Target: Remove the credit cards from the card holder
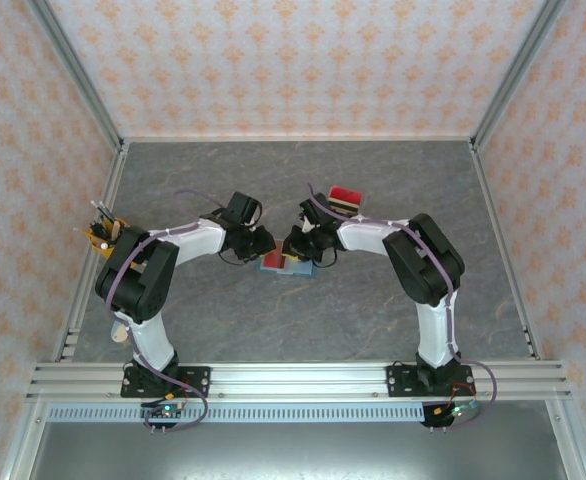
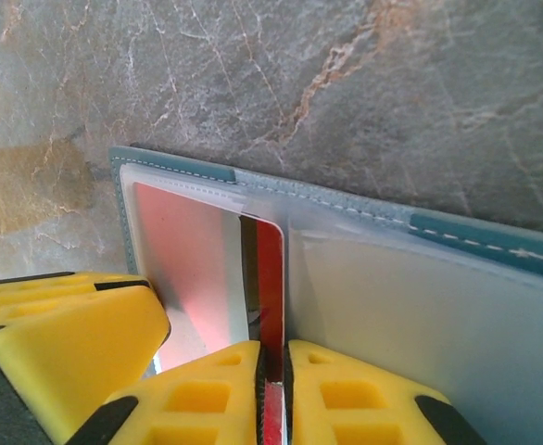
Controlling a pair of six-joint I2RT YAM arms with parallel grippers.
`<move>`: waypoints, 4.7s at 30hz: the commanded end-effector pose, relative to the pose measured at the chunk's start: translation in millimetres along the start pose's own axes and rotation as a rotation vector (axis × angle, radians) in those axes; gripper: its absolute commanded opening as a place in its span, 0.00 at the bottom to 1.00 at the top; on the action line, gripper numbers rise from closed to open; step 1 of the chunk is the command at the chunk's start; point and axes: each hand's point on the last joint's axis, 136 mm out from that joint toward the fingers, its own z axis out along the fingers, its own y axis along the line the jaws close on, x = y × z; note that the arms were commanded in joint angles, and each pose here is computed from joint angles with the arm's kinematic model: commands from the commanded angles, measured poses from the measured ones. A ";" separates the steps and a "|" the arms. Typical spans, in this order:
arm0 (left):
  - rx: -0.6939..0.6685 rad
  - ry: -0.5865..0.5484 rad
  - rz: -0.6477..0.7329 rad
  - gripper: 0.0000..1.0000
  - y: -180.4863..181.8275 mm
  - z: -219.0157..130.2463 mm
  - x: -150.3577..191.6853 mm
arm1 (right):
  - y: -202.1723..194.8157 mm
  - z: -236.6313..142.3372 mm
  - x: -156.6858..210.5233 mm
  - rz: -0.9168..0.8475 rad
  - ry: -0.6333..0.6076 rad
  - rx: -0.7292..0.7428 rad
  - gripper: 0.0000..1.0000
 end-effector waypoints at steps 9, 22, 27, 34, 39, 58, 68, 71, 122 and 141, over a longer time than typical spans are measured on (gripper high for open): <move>-0.093 0.041 -0.032 0.33 29.2 -1.3 20.3 | -3.5 -2.7 -1.6 0.002 -0.005 0.001 0.00; -0.006 0.042 -0.025 0.40 12.5 -11.1 16.6 | -12.5 -27.2 12.6 -0.032 0.046 -0.007 0.00; 0.009 0.027 -0.017 0.33 7.3 -18.1 13.8 | 11.8 -28.4 14.7 -0.076 0.073 -0.103 0.08; -0.048 -0.042 -0.012 0.28 16.5 -36.9 4.4 | 25.3 -20.5 14.1 -0.114 0.079 -0.084 0.17; -0.046 -0.025 -0.029 0.23 21.1 -30.4 4.7 | 21.8 -11.8 8.0 -0.102 0.078 -0.047 0.17; -0.105 0.072 -0.041 0.08 39.2 -3.1 17.3 | -3.5 5.3 3.0 -0.077 0.084 0.058 0.20; -0.119 0.089 -0.047 0.06 45.2 1.4 21.7 | 10.5 6.5 7.1 -0.099 0.116 -0.020 0.04; -0.125 0.077 -0.042 0.09 45.2 -2.7 19.7 | 12.5 -1.1 6.0 -0.108 0.099 -0.013 0.00; -0.054 0.115 -0.014 0.18 26.5 2.9 34.1 | -10.2 -65.7 22.1 -0.008 0.058 0.028 0.00; 0.389 0.059 0.001 0.62 -48.9 -48.3 8.2 | 27.9 -109.7 14.0 -0.129 0.021 -0.233 0.00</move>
